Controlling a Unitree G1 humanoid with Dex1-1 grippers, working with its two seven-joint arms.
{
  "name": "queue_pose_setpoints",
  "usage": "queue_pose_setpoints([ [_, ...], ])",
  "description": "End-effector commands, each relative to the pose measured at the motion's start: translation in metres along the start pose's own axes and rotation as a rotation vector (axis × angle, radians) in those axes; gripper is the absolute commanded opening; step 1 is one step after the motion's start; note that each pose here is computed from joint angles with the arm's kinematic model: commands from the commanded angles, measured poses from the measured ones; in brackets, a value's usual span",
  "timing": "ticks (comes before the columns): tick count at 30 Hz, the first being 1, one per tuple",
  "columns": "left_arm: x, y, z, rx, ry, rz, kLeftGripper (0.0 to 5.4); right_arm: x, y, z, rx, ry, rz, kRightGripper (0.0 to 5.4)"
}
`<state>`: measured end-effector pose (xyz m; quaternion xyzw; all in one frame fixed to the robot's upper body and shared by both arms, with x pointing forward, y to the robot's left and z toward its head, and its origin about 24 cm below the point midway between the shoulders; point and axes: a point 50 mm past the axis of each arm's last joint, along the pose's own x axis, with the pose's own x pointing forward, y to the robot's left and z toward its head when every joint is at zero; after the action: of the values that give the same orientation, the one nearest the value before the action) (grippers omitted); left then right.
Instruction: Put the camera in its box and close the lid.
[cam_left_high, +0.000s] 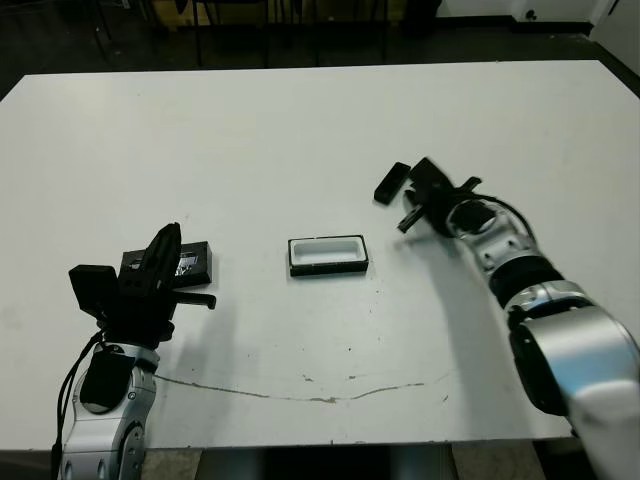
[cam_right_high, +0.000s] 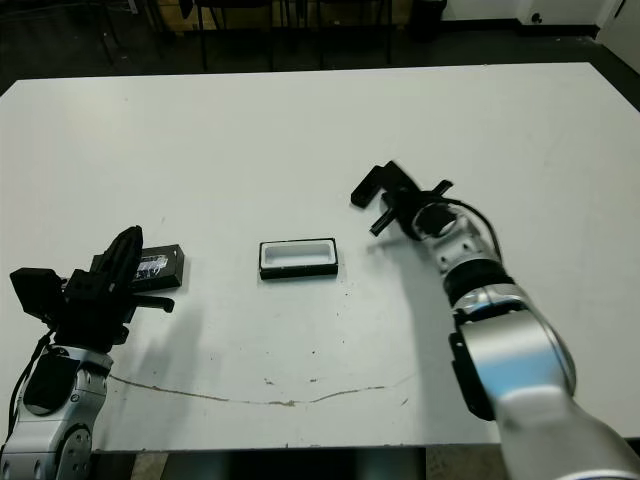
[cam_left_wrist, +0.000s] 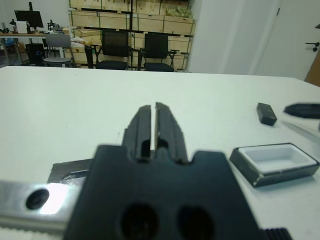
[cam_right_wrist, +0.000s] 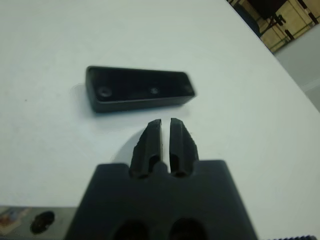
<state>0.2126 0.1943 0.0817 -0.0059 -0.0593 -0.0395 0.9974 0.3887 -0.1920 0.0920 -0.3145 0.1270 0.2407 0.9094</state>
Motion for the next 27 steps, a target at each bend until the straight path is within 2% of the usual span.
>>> queue_pose_setpoints([
  [1, 0.0, 0.003, -0.004, 0.002, 0.037, 0.006, 0.01, -0.011, -0.013, 0.005, 0.027, -0.049, 0.047, 0.0],
  [5, 0.001, 0.002, -0.004, 0.018, 0.031, -0.003, 0.01, -0.022, -0.029, 0.021, 0.04, -0.12, 0.067, 0.0],
  [8, 0.003, 0.002, -0.004, 0.01, 0.033, -0.004, 0.01, -0.023, -0.027, 0.031, 0.073, -0.149, 0.015, 0.0],
  [11, 0.004, 0.001, -0.004, 0.007, 0.036, -0.001, 0.01, -0.019, -0.006, 0.034, 0.185, -0.157, -0.074, 0.0],
  [14, 0.004, 0.001, -0.004, 0.011, 0.037, 0.0, 0.01, -0.016, 0.027, 0.037, 0.331, -0.13, -0.153, 0.0],
  [16, 0.003, 0.001, -0.004, 0.017, 0.035, 0.0, 0.0, -0.015, 0.047, 0.039, 0.377, -0.097, -0.179, 0.09],
  [18, 0.003, 0.001, -0.004, 0.018, 0.036, 0.005, 0.0, -0.009, 0.065, 0.04, 0.388, -0.059, -0.189, 0.31],
  [20, 0.003, 0.001, -0.004, 0.01, 0.035, 0.007, 0.0, -0.004, 0.074, 0.043, 0.379, -0.027, -0.196, 0.61],
  [23, 0.003, 0.002, -0.005, 0.012, 0.033, 0.006, 0.0, 0.004, 0.081, 0.05, 0.337, 0.033, -0.234, 1.12],
  [27, 0.002, 0.003, -0.006, 0.007, 0.035, 0.007, 0.0, 0.016, 0.085, 0.058, 0.272, 0.059, -0.321, 1.81],
])
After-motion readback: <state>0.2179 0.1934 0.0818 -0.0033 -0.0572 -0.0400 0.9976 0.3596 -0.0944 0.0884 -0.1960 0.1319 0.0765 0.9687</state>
